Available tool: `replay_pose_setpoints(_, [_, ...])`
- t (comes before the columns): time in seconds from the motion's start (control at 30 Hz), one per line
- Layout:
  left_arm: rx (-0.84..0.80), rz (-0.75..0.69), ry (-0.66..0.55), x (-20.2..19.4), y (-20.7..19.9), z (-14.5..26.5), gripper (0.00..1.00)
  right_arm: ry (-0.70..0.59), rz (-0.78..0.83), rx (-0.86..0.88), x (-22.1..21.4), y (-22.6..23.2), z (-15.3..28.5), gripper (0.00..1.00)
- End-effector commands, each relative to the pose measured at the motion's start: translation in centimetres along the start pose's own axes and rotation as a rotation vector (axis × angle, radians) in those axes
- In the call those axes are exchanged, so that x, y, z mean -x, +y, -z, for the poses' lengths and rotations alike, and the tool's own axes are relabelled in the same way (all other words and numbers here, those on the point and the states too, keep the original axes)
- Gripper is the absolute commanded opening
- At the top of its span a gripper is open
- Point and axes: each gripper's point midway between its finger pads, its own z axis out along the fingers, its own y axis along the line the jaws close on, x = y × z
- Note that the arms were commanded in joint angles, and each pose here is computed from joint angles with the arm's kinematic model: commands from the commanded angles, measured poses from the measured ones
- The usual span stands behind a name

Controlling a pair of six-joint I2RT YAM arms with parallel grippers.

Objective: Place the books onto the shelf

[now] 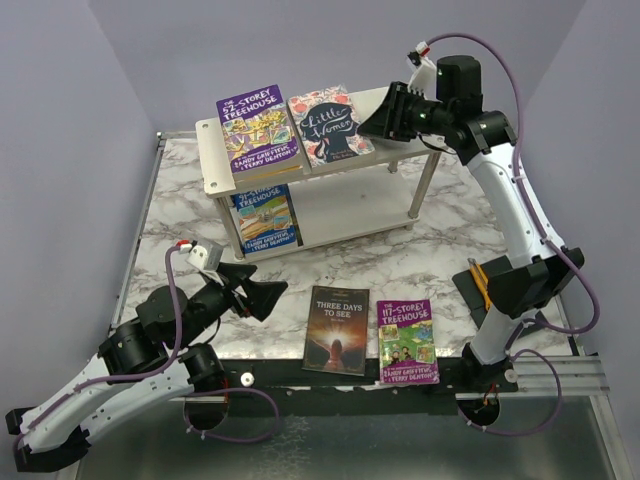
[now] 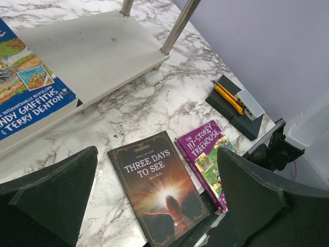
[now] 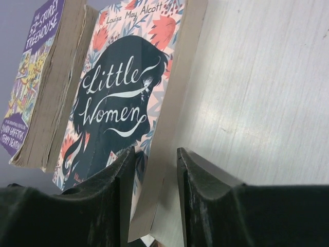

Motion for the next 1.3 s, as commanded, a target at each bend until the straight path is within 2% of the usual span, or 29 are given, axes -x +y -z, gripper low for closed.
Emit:
replay_pose_setpoints(0.0, [-0.006,-0.008,0.000,-0.1,-0.1,-0.2,0.99,0.066,-0.003,0.006,-2.3,-0.3,-0.4,0.35])
replay_pose_setpoints(0.33, [-0.003,-0.007,0.002,-0.1,-0.1,-0.3,0.99,0.089,0.014,0.043,-3.0,0.4,-0.6,0.27])
replay_pose_setpoints(1.0, [-0.003,-0.009,0.001,-0.1,0.0,-0.3,0.99,0.109,0.058,0.099,-3.8,2.6,-0.7,0.27])
replay_pose_setpoints(1.1, [-0.003,-0.010,0.003,-0.2,-0.1,-0.3,0.99,0.094,0.061,0.081,-3.5,2.5,-0.4,0.31])
replay_pose_setpoints(1.27, [-0.005,-0.011,0.010,-0.3,-0.1,-0.4,0.99,0.011,0.075,0.025,-1.3,2.5,0.4,0.44])
